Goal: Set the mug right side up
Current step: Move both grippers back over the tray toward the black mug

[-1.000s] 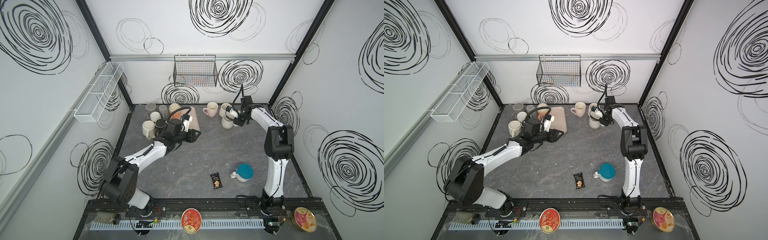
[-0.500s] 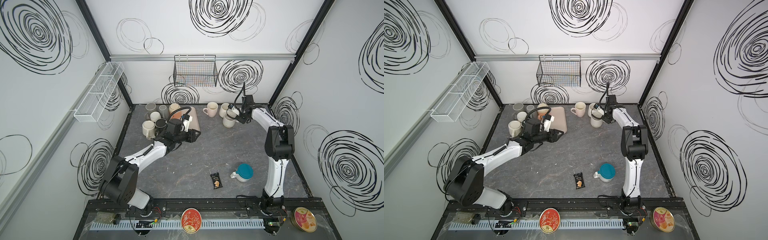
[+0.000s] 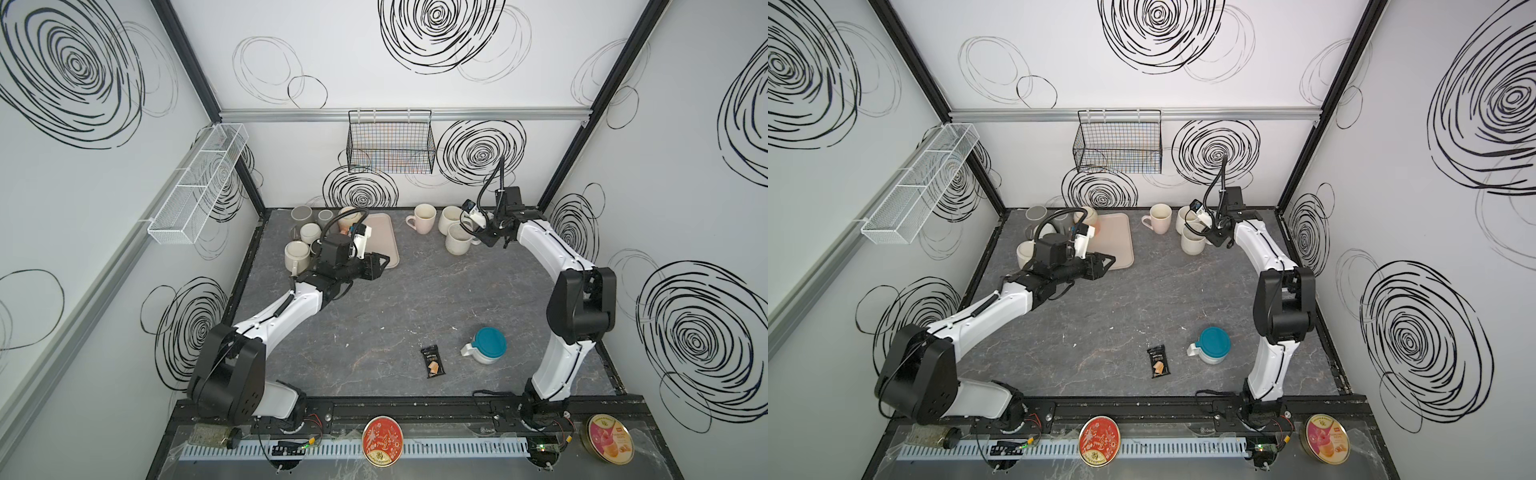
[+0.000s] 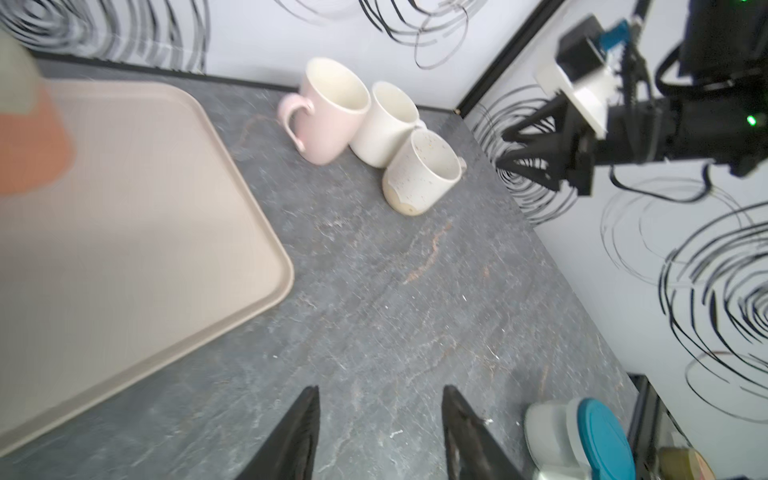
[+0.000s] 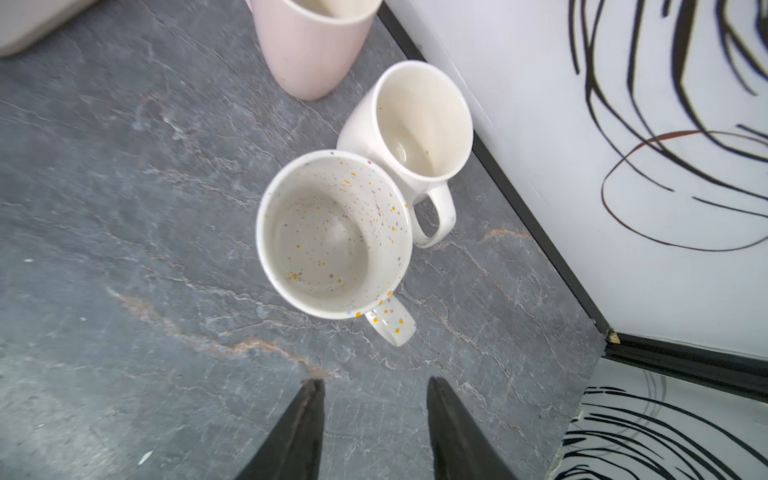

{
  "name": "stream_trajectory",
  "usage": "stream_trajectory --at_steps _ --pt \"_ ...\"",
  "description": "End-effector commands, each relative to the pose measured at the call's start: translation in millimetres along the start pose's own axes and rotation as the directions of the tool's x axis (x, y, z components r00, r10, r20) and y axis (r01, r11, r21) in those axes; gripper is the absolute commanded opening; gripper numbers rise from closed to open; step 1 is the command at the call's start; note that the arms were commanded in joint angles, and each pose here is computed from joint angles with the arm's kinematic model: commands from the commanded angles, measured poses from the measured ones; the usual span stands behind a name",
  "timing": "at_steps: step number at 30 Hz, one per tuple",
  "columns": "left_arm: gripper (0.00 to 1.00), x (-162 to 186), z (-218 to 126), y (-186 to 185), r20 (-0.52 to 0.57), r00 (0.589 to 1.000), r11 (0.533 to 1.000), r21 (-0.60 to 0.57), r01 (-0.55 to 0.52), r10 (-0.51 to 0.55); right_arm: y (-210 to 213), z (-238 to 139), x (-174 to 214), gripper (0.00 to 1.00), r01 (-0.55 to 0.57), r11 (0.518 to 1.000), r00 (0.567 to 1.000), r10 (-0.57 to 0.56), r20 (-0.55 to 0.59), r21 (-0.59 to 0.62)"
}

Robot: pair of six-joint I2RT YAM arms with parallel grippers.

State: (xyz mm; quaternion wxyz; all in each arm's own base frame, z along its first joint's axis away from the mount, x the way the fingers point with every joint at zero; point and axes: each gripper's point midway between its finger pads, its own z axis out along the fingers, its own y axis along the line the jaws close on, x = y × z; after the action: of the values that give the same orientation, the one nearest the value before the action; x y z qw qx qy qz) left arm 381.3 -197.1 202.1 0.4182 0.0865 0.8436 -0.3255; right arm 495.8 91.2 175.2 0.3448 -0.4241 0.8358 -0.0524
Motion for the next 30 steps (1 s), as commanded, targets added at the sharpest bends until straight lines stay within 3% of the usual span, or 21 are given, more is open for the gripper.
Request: stream_trajectory --at_steps 1,9,16,26,30 --pt "0.53 -32 -33 31 0.076 0.996 0.989 -0.147 -0.023 0.035 12 -24 -36 0.46 -0.009 1.0 0.986 0.011 0.169 -0.014" --pt "0.59 -45 -95 122 0.019 0.997 0.861 -0.506 -0.057 0.077 83 -33 -106 0.53 -0.034 0.996 0.928 0.062 0.368 -0.084" --pt "0.62 -20 -107 181 -0.082 0.996 0.763 -0.643 -0.068 0.02 172 -26 -156 0.52 0.013 0.948 0.888 0.136 0.44 -0.319" --pt "0.58 0 -78 229 -0.232 0.972 0.769 -0.629 -0.114 -0.046 230 -19 -182 0.5 -0.07 0.828 0.848 0.344 0.404 -0.556" --pt "0.55 3 -65 232 -0.251 0.966 0.779 -0.616 -0.117 -0.054 243 -18 -180 0.5 -0.064 0.812 0.854 0.345 0.39 -0.58"
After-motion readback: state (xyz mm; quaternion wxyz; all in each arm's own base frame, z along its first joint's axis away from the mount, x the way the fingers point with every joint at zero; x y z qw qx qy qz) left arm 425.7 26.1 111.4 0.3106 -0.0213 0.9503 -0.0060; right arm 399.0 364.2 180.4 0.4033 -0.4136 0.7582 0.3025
